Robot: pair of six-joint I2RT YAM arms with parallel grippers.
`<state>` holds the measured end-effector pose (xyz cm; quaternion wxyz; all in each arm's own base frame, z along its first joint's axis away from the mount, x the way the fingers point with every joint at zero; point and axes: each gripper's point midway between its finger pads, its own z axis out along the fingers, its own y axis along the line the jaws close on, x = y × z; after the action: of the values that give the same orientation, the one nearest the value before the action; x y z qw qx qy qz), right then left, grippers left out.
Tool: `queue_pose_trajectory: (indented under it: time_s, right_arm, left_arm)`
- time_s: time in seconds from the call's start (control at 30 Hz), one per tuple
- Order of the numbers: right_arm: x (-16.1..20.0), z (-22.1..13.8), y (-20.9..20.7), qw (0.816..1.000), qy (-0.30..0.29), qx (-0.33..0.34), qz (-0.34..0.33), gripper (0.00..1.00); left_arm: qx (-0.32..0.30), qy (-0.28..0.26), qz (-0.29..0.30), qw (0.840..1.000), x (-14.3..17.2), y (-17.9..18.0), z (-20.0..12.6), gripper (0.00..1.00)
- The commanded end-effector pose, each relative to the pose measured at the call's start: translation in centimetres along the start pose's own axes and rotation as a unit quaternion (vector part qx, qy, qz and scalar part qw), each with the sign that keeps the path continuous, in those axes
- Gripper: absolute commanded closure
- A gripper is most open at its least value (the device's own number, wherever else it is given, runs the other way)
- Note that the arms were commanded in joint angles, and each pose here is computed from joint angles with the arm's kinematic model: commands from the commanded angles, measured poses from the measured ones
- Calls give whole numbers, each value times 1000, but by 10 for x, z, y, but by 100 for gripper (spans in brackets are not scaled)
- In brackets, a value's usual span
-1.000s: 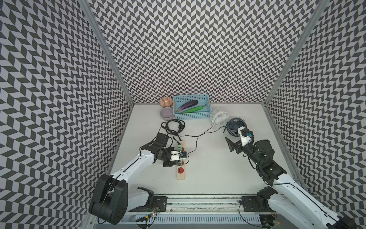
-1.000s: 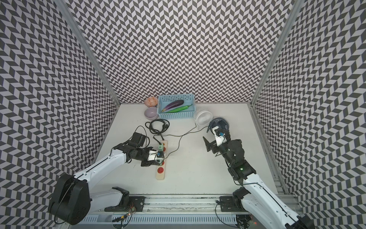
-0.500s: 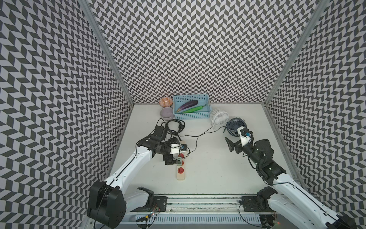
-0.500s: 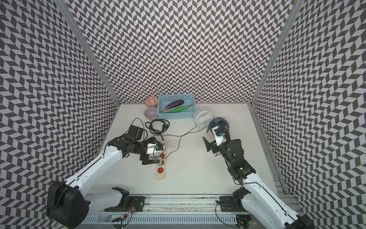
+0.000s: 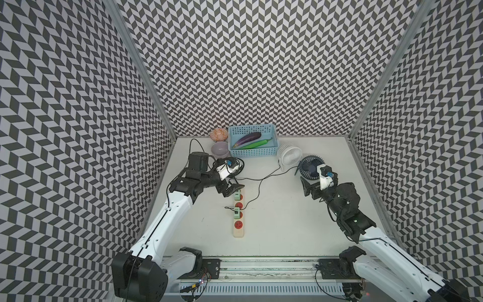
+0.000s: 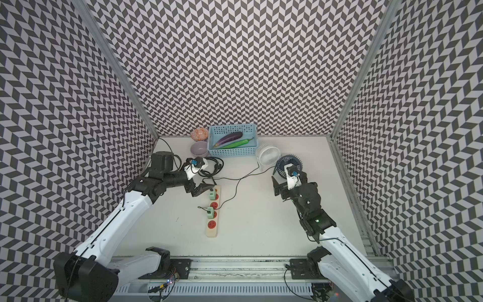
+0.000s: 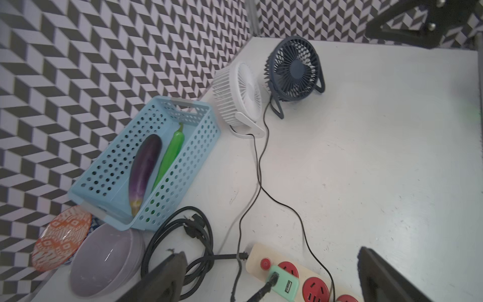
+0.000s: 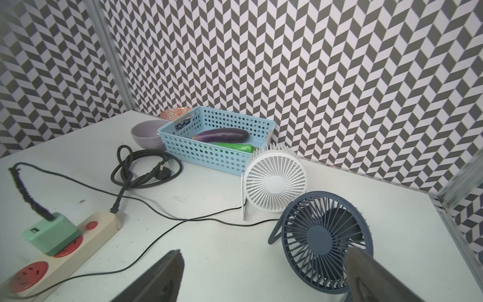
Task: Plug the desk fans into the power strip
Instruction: Reset both arms
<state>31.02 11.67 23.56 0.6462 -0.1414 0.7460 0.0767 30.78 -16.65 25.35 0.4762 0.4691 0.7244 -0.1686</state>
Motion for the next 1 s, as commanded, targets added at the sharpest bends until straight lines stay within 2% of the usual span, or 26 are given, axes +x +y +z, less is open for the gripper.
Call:
queue_pose_trajectory:
  time_s: [0.0, 0.13, 0.27, 0.43, 0.6, 0.67, 0.73, 0.87, 0.97]
  right_arm:
    - [-22, -1, -17, 998, -44, 46, 24, 0]
    - [-23, 1, -25, 996, -47, 68, 34, 0]
    - [-22, 5, -28, 996, -38, 78, 7, 0]
    - [-15, 9, -42, 993, -33, 112, -27, 0]
    - [-5, 12, -66, 988, -41, 146, 6, 0]
    - [0, 13, -77, 986, -49, 157, 25, 0]
    - [7, 15, -89, 982, -57, 173, 49, 0]
    - [22, 23, -111, 972, -50, 208, 102, 0]
    - [30, 30, -114, 970, -49, 212, 106, 0]
  left_arm:
    - [-99, -38, -61, 993, -16, 37, -10, 0]
    - [-158, -46, -96, 982, -9, 58, -14, 0]
    - [-245, -47, -116, 961, 8, 82, -18, 0]
    - [-340, -66, -134, 928, 27, 106, -28, 0]
    - [-414, -85, -139, 895, 51, 120, -37, 0]
    - [-420, -94, -133, 893, 61, 116, -35, 0]
    - [-413, -101, -115, 898, 68, 109, -30, 0]
    - [-415, -103, -133, 894, 94, 108, -26, 0]
    - [-414, -115, -125, 894, 101, 103, -25, 0]
